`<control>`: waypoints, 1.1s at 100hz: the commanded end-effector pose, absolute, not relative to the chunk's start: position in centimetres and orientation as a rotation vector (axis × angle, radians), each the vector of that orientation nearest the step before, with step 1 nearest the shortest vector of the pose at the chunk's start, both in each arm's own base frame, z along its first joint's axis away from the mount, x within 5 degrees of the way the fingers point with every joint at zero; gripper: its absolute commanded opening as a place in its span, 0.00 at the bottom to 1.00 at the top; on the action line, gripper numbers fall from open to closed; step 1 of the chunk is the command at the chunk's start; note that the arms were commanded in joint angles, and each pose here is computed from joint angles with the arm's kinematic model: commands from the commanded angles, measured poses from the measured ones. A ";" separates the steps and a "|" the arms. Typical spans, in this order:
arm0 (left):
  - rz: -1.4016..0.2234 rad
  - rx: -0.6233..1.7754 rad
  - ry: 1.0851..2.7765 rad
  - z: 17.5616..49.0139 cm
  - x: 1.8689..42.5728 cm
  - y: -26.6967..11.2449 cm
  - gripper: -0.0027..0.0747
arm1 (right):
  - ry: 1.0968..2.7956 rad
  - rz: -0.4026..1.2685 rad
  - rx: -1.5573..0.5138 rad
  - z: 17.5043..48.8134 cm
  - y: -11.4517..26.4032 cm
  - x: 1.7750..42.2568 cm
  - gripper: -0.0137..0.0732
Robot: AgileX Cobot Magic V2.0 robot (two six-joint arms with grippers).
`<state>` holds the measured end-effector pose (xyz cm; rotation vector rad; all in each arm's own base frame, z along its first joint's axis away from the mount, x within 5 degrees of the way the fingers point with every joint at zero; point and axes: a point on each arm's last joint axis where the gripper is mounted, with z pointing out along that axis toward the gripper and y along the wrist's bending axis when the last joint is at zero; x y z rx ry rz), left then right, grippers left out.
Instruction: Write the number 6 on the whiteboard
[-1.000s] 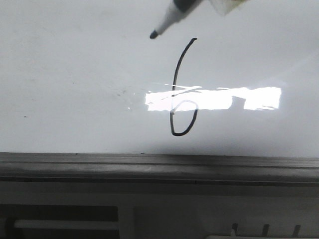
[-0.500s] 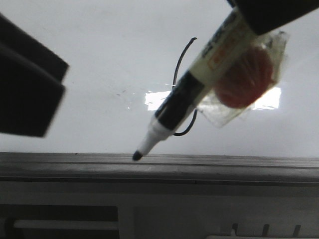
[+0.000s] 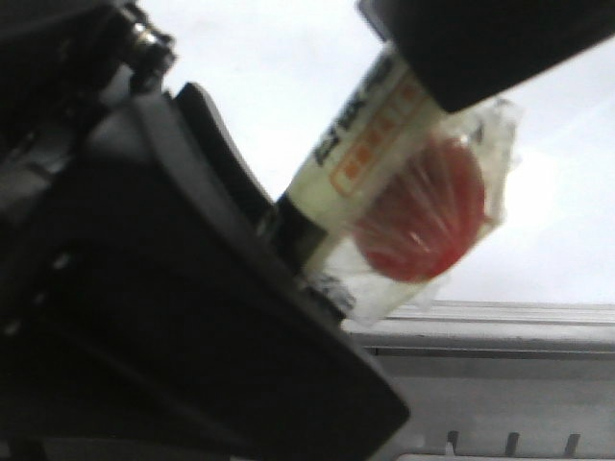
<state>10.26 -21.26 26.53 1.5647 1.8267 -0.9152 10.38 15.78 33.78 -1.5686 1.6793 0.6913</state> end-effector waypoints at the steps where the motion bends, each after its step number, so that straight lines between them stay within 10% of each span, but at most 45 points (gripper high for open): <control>1: -0.962 1.500 1.785 28.2 10.2 -21.7 0.34 | 1.637 0.729 -1.515 35.2 16.0 10.3 0.11; 31: -0.992 1.473 1.795 28.3 10.2 -21.8 0.01 | 1.647 0.748 -1.553 35.0 15.9 10.0 0.11; 44: -0.998 1.467 1.796 28.4 10.2 -21.8 0.05 | 1.650 0.754 -1.564 34.9 15.9 9.9 0.11; 69: -1.023 1.440 1.804 28.5 10.2 -21.9 0.44 | 1.660 0.768 -1.593 34.7 15.8 9.7 0.11; 110: -1.034 1.430 1.807 28.6 10.2 -21.9 0.29 | 1.698 0.774 -1.605 33.5 15.7 9.6 0.11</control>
